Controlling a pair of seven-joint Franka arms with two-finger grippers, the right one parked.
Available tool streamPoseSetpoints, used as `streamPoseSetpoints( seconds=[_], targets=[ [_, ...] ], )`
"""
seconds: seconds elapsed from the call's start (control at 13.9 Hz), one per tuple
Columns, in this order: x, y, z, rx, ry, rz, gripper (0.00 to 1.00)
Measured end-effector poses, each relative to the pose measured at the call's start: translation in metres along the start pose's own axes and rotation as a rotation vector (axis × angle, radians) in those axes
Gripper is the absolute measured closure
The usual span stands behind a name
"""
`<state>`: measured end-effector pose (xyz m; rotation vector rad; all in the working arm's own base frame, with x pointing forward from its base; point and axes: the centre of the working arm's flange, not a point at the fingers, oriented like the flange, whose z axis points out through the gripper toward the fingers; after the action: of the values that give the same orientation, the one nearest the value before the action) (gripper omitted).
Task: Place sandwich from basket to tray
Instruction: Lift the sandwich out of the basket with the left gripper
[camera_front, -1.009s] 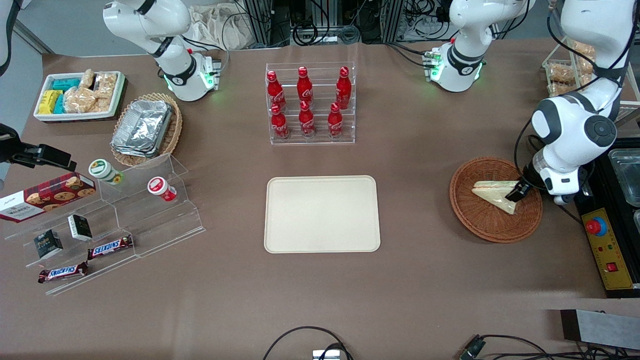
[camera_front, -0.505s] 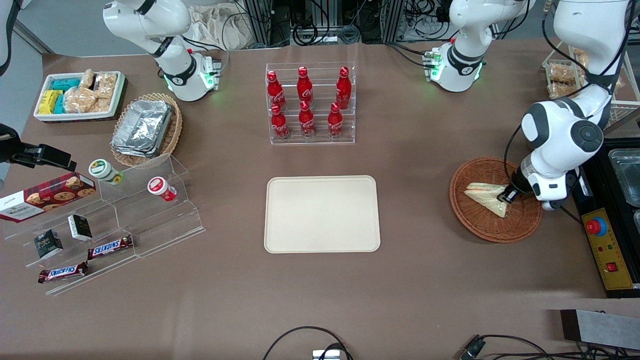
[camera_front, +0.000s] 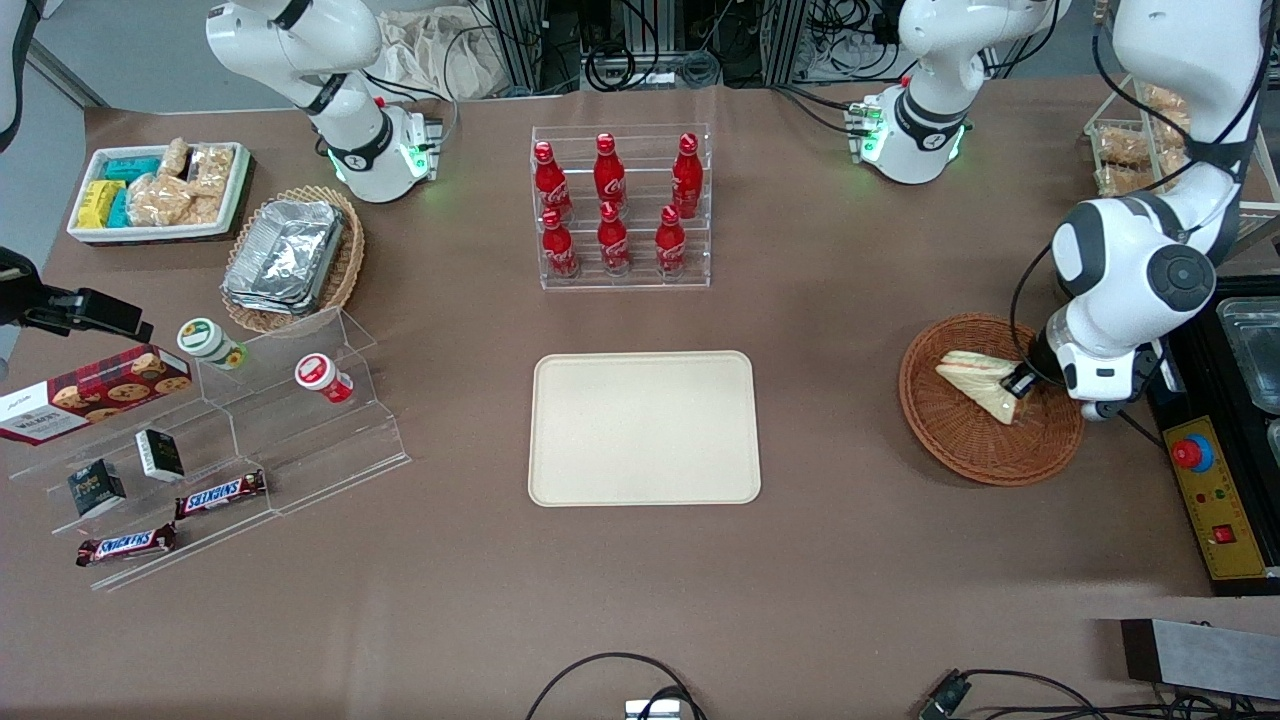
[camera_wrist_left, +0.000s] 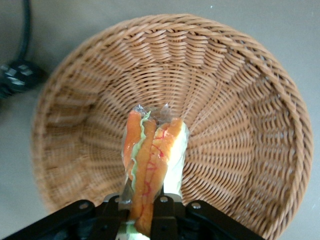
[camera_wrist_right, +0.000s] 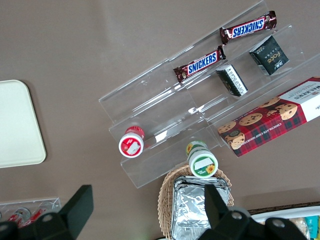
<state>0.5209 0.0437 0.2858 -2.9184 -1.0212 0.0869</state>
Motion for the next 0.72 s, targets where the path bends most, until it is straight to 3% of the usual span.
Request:
streamPoseSetpoints(
  seconds=[0.22,0.43,0.72],
  targets=[
    [-0.003,0.022,-0.061,0.055,-0.028,0.124,0.84],
    [-0.018,0.058,-0.118,0.057,-0.006,0.246,0.84],
    [-0.047,0.102,-0.147,0.041,0.022,0.401,0.84]
  ],
)
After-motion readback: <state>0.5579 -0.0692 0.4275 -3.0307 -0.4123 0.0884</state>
